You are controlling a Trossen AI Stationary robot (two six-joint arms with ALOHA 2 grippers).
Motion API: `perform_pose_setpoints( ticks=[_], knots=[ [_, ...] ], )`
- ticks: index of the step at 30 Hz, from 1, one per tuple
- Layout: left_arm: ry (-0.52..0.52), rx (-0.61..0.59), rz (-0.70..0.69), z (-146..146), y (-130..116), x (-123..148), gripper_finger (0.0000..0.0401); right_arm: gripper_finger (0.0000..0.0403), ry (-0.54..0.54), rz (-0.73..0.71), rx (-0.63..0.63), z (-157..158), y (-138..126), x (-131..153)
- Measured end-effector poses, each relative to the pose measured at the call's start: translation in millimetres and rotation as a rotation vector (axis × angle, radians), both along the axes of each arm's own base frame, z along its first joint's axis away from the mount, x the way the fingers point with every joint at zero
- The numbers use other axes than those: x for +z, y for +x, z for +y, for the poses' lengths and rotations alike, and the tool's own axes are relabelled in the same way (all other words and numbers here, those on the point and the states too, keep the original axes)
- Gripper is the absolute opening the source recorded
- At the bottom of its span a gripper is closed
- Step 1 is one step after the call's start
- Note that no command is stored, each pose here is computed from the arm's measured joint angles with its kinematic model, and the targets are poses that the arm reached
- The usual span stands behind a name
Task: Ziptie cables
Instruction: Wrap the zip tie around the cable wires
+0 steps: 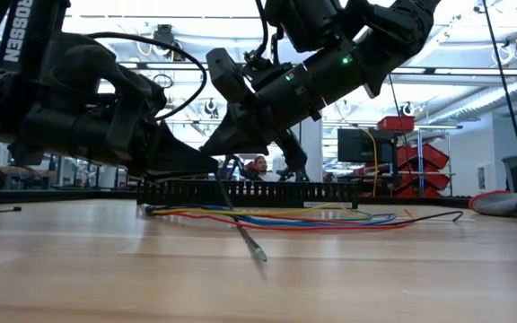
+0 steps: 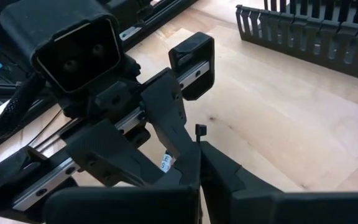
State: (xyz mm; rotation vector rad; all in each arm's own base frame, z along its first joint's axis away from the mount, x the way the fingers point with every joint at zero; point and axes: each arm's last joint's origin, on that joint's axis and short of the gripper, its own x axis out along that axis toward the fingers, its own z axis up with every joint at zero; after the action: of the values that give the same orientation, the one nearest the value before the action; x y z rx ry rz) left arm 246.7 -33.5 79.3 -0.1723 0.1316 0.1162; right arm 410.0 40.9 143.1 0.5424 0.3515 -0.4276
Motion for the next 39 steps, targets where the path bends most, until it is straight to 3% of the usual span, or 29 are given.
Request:
perform_pose_setpoints(
  ticks=[14,19,28,33,39],
  knots=[
    [0.009,-0.001,0.001,0,0,0,0.0037,0.0000,0.002,0.004,0.007,5,-1,0],
    [0.030,-0.004,0.003,0,0,0,0.0007,0.0000,0.018,0.008,0.024,5,-1,-1],
    [0.034,-0.004,0.004,0,0,0,0.0002,0.0000,0.014,0.024,0.029,5,-1,-2],
    [0.035,-0.004,0.006,0,0,0,0.0001,0.0006,-0.075,0.084,0.064,10,-4,-4],
    [0.054,0.004,0.024,0,0,-2,0.0001,0.0061,-0.241,0.116,0.078,28,-7,-4]
  ],
)
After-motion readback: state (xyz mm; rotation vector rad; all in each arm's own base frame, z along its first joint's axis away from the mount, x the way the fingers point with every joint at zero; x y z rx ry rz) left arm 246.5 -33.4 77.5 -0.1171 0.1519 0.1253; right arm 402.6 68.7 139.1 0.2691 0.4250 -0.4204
